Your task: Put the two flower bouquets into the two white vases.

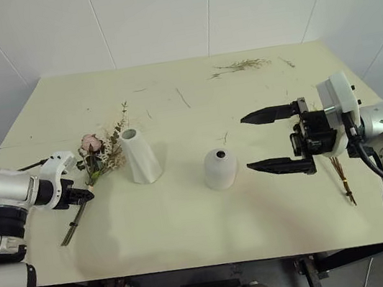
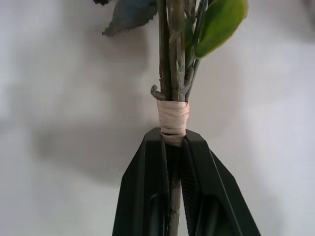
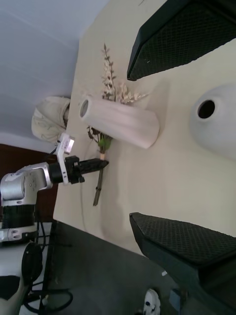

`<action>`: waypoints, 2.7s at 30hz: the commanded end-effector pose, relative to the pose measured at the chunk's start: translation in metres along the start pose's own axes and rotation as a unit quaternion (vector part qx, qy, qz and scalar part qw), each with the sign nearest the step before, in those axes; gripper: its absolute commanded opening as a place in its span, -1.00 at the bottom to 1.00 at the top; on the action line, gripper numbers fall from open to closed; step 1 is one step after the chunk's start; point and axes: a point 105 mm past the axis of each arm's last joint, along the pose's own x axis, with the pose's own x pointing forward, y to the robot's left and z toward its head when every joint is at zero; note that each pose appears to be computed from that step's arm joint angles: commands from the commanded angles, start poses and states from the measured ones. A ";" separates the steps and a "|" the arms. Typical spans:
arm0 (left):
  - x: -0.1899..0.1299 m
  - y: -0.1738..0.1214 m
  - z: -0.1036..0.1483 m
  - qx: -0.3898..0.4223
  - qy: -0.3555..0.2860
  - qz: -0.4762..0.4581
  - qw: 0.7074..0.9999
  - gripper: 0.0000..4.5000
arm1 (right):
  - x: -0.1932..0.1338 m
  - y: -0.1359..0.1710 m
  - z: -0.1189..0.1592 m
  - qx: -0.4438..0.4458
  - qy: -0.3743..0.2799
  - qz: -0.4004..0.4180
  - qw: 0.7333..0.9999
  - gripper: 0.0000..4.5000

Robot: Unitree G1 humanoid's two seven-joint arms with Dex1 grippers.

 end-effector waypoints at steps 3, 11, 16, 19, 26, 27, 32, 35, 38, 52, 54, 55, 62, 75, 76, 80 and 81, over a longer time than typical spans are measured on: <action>-0.021 0.010 0.038 0.047 -0.171 -0.021 0.984 -0.96 | 0.000 -0.003 0.015 -0.010 -0.023 -0.001 1.000 1.00; -0.106 -0.001 0.112 0.145 -0.471 -0.050 0.869 -0.96 | 0.006 -0.006 0.012 0.009 -0.042 0.002 0.999 1.00; -0.143 -0.016 0.128 0.166 -0.553 -0.096 0.810 -0.96 | 0.010 -0.008 0.014 0.021 -0.071 0.002 0.997 1.00; -0.158 -0.030 0.139 0.176 -0.587 -0.129 0.780 -0.96 | 0.012 -0.007 0.010 0.026 -0.072 0.005 0.997 1.00; -0.168 -0.077 0.165 0.169 -0.639 -0.227 0.715 -0.96 | 0.000 -0.015 -0.014 0.038 -0.034 -0.023 0.998 1.00; -0.169 -0.084 0.168 0.165 -0.643 -0.238 0.709 -0.96 | -0.001 -0.017 -0.016 0.040 -0.032 -0.029 0.998 1.00; -0.170 -0.106 0.173 0.163 -0.641 -0.276 0.697 -0.96 | -0.006 -0.022 -0.020 0.040 -0.028 -0.049 0.998 1.00; -0.161 -0.110 0.173 0.152 -0.635 -0.287 0.701 -0.96 | -0.007 -0.023 -0.021 0.039 -0.028 -0.057 0.997 1.00; -0.153 -0.111 0.172 0.142 -0.629 -0.294 0.705 -0.96 | -0.007 -0.023 -0.022 0.039 -0.027 -0.060 0.997 1.00; -0.103 -0.110 0.151 0.126 -0.595 -0.299 0.736 -0.96 | -0.008 -0.022 -0.031 0.044 -0.024 -0.088 0.995 1.00; -0.096 -0.112 0.148 0.131 -0.588 -0.301 0.739 -0.96 | -0.007 -0.021 -0.031 0.045 -0.027 -0.091 0.994 1.00; -0.094 -0.113 0.147 0.133 -0.586 -0.302 0.740 -0.96 | -0.007 -0.021 -0.031 0.045 -0.028 -0.092 0.994 1.00; -0.078 -0.117 0.135 0.155 -0.570 -0.291 0.753 -0.96 | -0.008 -0.020 -0.033 0.047 -0.029 -0.106 0.993 1.00; -0.060 -0.123 0.123 0.186 -0.570 -0.273 0.752 -0.55 | -0.006 -0.022 -0.036 0.044 -0.037 -0.125 0.991 1.00; -0.059 -0.124 0.121 0.189 -0.567 -0.273 0.753 -0.40 | -0.006 -0.022 -0.036 0.044 -0.038 -0.127 0.990 1.00; -0.060 -0.125 0.120 0.200 -0.566 -0.266 0.754 0.13 | -0.007 -0.023 -0.036 0.044 -0.039 -0.129 0.990 1.00; -0.061 -0.125 0.117 0.219 -0.556 -0.263 0.757 0.27 | -0.007 -0.023 -0.036 0.044 -0.038 -0.129 0.990 1.00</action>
